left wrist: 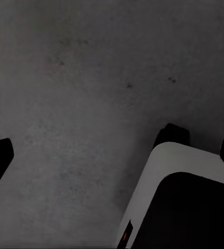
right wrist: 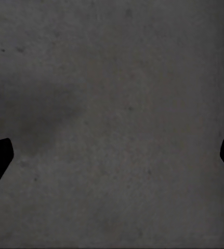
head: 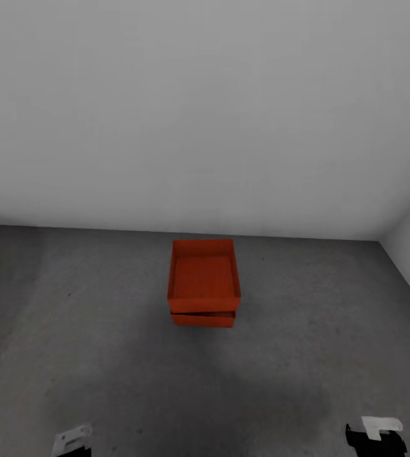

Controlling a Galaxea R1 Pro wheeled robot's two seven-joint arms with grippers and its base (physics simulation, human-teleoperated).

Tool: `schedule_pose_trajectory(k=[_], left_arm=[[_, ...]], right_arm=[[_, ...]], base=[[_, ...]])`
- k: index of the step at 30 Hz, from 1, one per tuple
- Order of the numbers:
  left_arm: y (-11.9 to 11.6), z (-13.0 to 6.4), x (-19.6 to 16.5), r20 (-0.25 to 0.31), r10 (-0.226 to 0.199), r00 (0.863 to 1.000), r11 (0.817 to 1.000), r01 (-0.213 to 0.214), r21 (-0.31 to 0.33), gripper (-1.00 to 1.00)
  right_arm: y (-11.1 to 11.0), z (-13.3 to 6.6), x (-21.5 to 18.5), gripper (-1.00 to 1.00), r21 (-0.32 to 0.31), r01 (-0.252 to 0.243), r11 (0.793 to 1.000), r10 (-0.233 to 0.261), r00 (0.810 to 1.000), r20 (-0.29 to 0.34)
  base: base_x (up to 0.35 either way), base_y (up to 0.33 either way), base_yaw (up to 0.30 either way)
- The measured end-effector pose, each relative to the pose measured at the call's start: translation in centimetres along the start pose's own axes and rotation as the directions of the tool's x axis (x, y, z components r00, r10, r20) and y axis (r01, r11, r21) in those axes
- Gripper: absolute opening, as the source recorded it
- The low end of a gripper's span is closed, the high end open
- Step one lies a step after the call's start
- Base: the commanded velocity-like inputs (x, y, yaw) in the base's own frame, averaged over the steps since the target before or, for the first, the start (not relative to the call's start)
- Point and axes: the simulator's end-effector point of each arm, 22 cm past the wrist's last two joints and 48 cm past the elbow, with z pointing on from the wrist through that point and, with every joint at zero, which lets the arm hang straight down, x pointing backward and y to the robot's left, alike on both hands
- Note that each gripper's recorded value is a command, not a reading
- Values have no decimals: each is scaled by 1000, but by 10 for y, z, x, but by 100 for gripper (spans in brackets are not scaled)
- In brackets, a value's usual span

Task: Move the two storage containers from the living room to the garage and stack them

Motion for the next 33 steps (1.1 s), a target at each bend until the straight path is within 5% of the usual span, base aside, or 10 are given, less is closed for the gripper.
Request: schedule_pose_trajectory(k=[4, 8, 10, 13, 19, 24, 33], left_arm=[[5, -2, 32, -42, 11, 999, 1000, -11, 12, 100], [9, -9, 80, -105, 30, 994, 999, -28, 24, 100], [7, -12, 96, -128, 35, 991, 999, -31, 30, 100], [12, -21, 137, -182, 48, 982, 999, -43, 31, 100], [15, -38, 197, -254, 70, 965, 997, -61, 40, 100], [10, -40, 203, -257, 65, 964, 998, -56, 44, 100], [-2, -40, 198, -234, 59, 971, 997, -47, 54, 100]], right_arm=[[2, -30, 84, 100, -27, 55, 998, -58, 992, -116], [4, -89, 194, 100, -88, 113, 990, -133, 955, -266], [14, -106, 217, 100, -123, 116, 986, -148, 943, -298], [74, -136, 240, 100, -223, 72, 972, -147, 928, -341], [190, -198, 263, 100, -369, -31, 929, -159, 866, -474], [208, -209, 265, 100, -391, -49, 919, -163, 856, -491], [217, -211, 260, 100, -408, -64, 911, -154, 864, -480]], base=[[0, 0, 0], [0, 0, 0], [0, 0, 0], [0, 0, 0], [0, 0, 0], [0, 0, 0], [0, 0, 0]])
